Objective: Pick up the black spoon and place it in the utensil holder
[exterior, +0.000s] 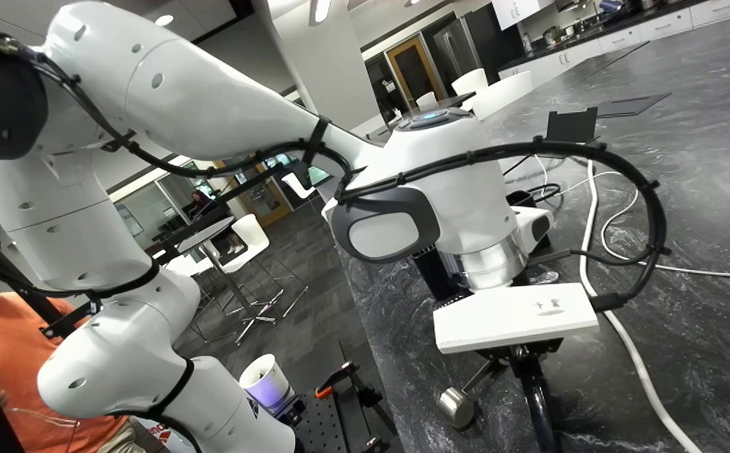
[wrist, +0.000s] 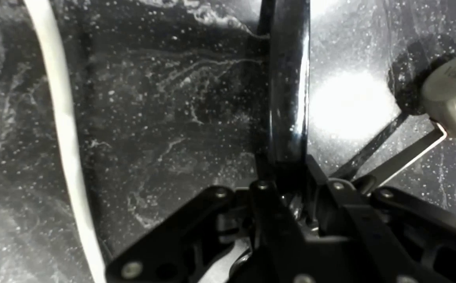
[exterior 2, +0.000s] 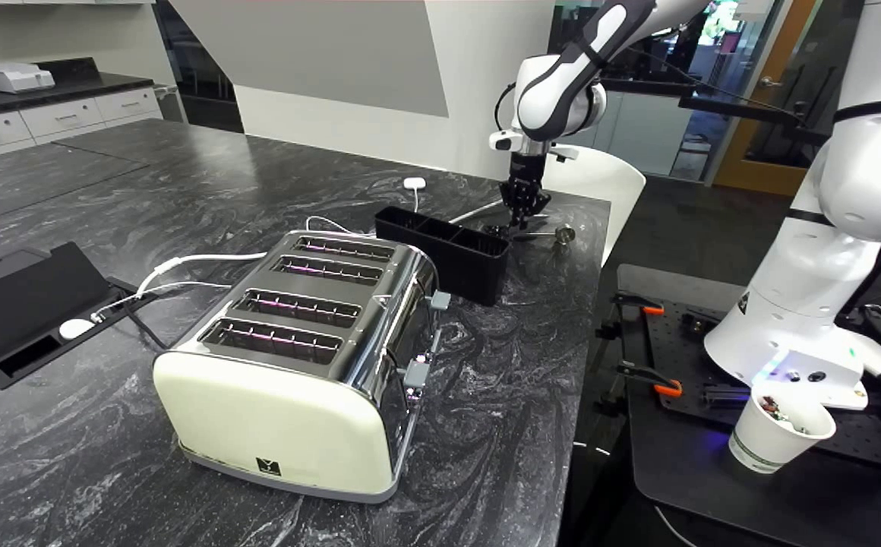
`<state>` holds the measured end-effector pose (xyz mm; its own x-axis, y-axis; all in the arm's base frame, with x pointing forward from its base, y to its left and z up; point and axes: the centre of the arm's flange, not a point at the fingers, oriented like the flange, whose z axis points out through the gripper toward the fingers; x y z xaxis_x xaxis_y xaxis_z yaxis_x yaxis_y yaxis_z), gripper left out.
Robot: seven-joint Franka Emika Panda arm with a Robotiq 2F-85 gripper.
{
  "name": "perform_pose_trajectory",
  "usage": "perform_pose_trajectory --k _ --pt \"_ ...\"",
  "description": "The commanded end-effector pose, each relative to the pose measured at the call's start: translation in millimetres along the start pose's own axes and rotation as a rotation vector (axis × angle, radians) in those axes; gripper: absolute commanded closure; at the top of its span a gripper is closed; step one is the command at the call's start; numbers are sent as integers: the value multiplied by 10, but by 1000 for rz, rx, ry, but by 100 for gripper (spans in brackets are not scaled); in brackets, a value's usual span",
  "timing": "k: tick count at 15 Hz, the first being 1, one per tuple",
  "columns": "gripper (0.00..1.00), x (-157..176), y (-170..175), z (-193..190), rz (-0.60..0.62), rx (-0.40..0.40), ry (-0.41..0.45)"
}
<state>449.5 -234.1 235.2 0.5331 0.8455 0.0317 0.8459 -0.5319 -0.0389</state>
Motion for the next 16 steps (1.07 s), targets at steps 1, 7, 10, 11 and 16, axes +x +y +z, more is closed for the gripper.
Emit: perform_pose_trajectory --k 1,7,10,11,16 --pt "94 69 -209 -569 -23 -5 0" --pt "94 316 -362 -1479 -155 38 80" --pt "94 536 -414 -1827 -244 51 172" --pt "94 623 -411 -1915 -275 47 212" --pt "94 1023 -336 -2103 -382 69 411"
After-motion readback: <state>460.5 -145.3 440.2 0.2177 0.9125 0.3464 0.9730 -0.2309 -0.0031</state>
